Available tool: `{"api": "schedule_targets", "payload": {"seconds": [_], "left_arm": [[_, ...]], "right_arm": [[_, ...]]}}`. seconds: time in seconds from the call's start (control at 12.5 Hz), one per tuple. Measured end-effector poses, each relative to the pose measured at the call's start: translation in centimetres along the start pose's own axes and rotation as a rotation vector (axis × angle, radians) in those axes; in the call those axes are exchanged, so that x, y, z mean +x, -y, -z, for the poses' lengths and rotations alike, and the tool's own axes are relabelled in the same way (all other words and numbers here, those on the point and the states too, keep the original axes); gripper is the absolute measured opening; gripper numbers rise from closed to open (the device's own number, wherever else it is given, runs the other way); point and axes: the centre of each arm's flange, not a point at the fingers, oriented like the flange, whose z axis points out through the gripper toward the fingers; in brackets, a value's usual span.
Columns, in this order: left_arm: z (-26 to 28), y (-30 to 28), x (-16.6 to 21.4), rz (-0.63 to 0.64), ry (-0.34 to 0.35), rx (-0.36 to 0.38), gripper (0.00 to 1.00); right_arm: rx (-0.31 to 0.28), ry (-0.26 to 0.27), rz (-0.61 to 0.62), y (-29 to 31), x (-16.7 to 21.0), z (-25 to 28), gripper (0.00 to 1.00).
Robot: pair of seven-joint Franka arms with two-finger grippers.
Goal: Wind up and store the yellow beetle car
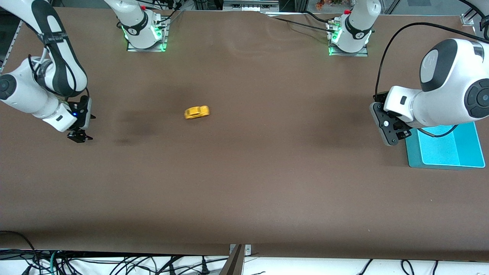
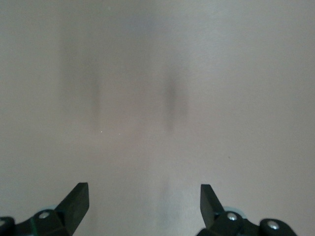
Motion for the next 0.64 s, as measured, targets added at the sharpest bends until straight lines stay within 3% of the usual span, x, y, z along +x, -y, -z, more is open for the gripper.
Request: {"api": "schedule_targets", "payload": {"seconds": [0.32,0.64], "left_arm": [[-1.6,0.0,-0.8,-0.004,0.015,-0.031,1.0],[-4.5,-0.9,-1.6,0.001,0.029,-0.05,1.0]], "right_arm": [[-0.076,0.011,-0.021,-0.7,2.0,7.8,1.0],[-0.07,-0.001,-0.13,0.5,4.0,14.9,1.0]]}}
